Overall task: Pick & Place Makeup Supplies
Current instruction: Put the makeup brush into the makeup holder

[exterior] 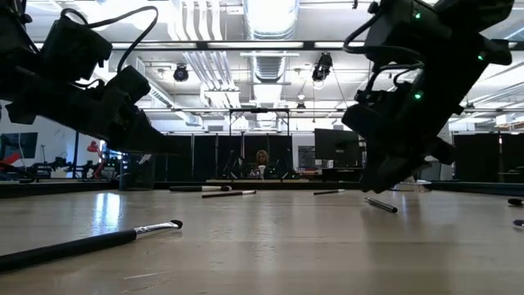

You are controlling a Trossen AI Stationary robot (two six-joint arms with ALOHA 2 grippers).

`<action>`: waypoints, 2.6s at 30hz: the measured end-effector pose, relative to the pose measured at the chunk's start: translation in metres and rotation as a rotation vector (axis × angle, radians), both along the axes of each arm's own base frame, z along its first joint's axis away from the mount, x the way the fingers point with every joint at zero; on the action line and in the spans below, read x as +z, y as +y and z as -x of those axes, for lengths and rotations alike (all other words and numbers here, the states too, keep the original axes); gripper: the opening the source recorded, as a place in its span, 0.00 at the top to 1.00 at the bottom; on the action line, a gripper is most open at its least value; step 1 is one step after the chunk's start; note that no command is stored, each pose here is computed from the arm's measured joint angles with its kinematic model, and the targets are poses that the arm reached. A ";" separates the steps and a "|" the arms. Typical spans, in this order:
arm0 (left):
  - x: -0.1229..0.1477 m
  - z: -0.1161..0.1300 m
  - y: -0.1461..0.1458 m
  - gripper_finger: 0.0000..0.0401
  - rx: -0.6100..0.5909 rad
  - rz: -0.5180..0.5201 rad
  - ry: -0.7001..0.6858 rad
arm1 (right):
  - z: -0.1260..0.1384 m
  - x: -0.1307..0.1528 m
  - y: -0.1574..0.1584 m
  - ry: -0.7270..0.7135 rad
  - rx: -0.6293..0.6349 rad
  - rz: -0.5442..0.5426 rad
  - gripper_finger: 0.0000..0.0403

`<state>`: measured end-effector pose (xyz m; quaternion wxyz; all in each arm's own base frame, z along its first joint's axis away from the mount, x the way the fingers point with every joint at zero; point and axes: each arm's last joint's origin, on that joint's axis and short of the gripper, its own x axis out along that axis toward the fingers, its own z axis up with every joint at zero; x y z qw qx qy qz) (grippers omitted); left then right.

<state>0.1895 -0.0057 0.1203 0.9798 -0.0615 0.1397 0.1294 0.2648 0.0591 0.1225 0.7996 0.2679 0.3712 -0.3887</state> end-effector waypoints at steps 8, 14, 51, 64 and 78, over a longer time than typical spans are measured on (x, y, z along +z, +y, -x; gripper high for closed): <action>0.000 0.000 0.000 1.00 0.002 0.006 -0.001 | -0.009 -0.010 -0.002 0.058 0.016 -0.005 0.77; 0.000 0.000 0.000 1.00 0.002 0.005 0.001 | -0.013 -0.009 -0.003 0.094 0.083 0.022 0.88; -0.003 -0.002 0.000 0.89 0.025 0.068 0.041 | -0.028 0.032 -0.008 0.303 0.236 0.037 0.97; -0.003 -0.002 0.000 0.89 0.025 0.069 0.043 | -0.028 0.030 -0.009 0.310 0.243 0.025 0.97; -0.003 -0.002 0.000 0.88 0.025 0.069 0.043 | -0.035 0.027 -0.019 0.284 0.268 -0.020 0.73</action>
